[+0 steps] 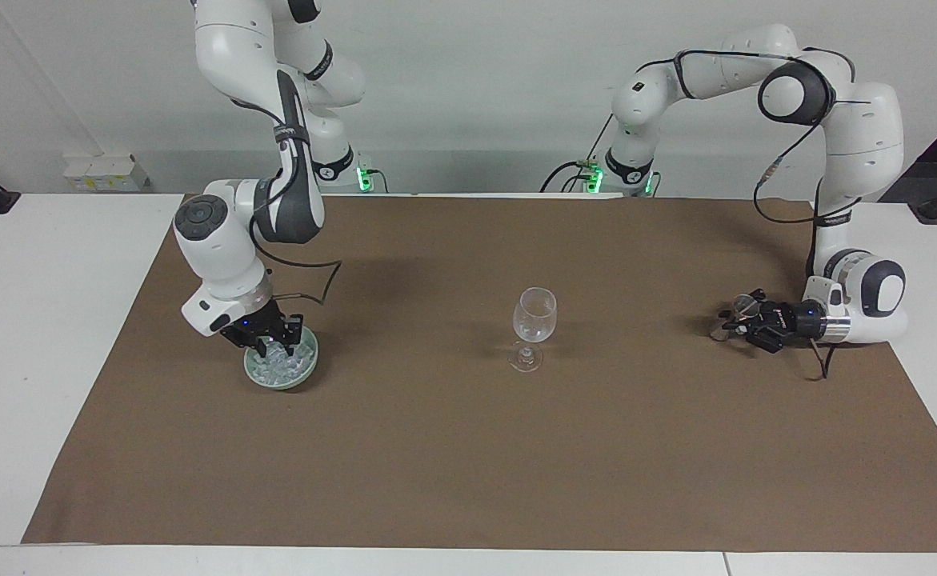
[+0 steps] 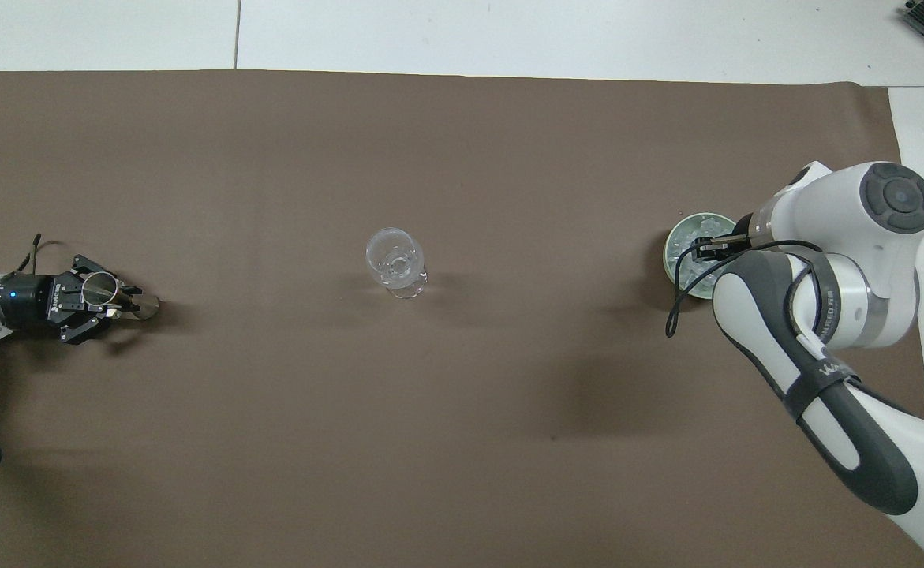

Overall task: Pour wine and add ice with both arms
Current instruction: 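Grasp the ice bowl with the right gripper while the left gripper holds, then set down the shot cup and open the left gripper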

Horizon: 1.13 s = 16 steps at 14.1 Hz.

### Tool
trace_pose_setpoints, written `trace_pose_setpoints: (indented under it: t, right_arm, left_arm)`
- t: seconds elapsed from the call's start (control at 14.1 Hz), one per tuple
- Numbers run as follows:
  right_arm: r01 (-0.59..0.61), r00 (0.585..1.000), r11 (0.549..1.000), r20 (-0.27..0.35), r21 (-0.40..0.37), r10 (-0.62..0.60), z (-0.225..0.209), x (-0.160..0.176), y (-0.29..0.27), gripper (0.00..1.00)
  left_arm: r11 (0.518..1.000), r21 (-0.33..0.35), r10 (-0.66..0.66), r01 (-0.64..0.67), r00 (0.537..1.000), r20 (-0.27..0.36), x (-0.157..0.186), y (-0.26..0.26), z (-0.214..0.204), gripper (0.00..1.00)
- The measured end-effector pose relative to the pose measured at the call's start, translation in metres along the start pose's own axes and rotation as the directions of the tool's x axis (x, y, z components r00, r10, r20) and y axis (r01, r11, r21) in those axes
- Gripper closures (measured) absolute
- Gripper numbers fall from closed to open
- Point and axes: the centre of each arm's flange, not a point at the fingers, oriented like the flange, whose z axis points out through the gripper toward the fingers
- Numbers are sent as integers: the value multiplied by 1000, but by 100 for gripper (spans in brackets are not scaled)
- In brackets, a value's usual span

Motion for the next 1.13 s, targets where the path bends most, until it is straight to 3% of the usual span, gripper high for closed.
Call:
trace_pose_setpoints:
  t: [0.21,0.5,0.64,0.71,0.78,1.13]
  right_arm:
    - [-2,1000,1000,-12,-1,2,-1,1,1,48]
    - [-4,1000,1000,-26,-2,4,-2,2,3,48]
    - [-4,999,1000,-31,-3,4,-2,3,3,52]
    - [-4,999,1000,-32,-3,4,-2,3,3,57]
    - [-4,999,1000,-33,-3,4,-3,3,3,70]
    - [-25,999,1000,-38,-2,25,-4,4,3,70]
  left_arm:
    - [1000,-1,-3,3,1000,3,-1,1,-1,69]
    - [1000,21,-4,3,1000,21,-1,4,-16,31]
    - [999,30,9,-10,999,34,6,3,-24,26]
    - [999,34,18,-20,999,47,11,2,-29,22]
    - [999,31,30,-33,997,72,20,1,-34,22]
    - [999,16,46,-52,962,270,113,-2,-60,22]
